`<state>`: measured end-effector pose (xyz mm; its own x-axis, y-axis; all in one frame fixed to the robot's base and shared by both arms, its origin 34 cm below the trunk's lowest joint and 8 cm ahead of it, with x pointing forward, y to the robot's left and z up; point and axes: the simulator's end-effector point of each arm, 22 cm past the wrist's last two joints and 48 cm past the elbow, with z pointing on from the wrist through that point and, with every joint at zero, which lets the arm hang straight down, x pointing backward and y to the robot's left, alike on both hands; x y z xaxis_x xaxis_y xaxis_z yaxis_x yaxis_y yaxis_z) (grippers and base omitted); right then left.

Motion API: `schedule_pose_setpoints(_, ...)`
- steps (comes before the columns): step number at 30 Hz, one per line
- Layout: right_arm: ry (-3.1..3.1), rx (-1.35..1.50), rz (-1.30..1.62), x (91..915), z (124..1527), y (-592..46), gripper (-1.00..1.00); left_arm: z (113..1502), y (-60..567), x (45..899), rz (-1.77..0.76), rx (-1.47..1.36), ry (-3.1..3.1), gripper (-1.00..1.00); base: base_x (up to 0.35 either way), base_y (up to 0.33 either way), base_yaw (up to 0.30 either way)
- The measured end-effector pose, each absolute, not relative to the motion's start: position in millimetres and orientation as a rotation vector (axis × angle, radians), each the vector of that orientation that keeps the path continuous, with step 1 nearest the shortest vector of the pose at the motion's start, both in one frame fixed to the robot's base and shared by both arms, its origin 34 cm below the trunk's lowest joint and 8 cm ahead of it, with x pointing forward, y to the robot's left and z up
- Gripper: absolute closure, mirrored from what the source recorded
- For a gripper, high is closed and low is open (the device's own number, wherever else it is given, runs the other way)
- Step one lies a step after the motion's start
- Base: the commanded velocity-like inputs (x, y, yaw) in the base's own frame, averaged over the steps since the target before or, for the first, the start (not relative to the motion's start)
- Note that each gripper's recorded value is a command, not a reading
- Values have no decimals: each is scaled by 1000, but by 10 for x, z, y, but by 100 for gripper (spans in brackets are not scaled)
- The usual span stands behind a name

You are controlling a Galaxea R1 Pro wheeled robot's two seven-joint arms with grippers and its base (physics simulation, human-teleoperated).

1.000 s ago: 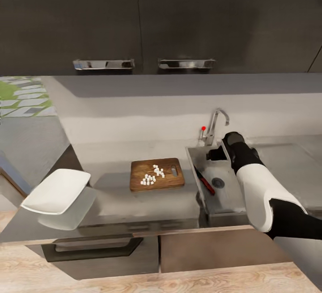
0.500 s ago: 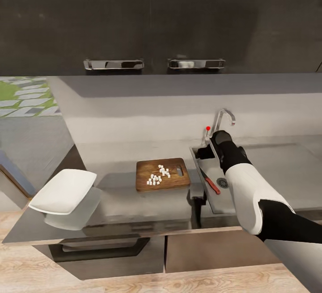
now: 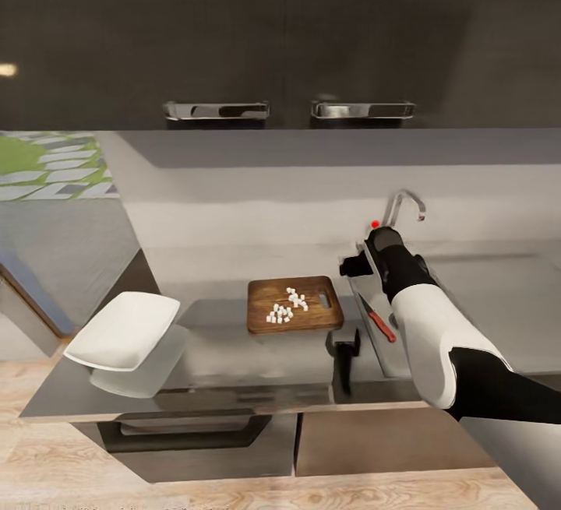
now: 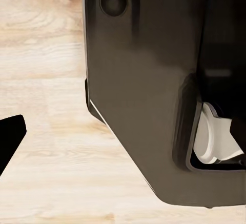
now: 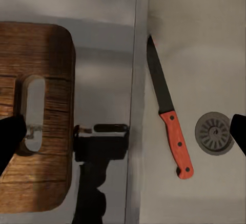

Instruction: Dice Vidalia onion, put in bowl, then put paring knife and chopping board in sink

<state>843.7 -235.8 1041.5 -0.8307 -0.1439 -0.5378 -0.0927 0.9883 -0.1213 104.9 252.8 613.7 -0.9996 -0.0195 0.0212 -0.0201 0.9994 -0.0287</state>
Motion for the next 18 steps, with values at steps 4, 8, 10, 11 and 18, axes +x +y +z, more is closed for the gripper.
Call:
schedule_pose_setpoints(4, 2559, -166, -120, 8437, 10402, -2358, -100, 6137, 2528, 1042, 45, 31, -3118, -100, 0, 1, 100)
schedule_pose_setpoints(8, 2556, -182, -137, 8442, 10405, -2360, -100, 6137, 2528, 1039, 45, 31, -3117, -100, 0, 0, 12)
schedule_pose_setpoints(10, 2551, -221, -176, 8454, 10407, -2366, -100, 6137, 2528, 1033, 45, 31, -3116, -100, 0, 0, 31)
schedule_pose_setpoints(11, 2550, -236, -191, 8458, 10403, -2365, -100, 6137, 2528, 1028, 45, 31, -3115, -100, 0, 0, 47)
schedule_pose_setpoints(18, 2554, -268, -217, 8468, 10338, -2355, -100, 6138, 2528, 986, 45, 31, -3104, -100, 0, 0, 59)
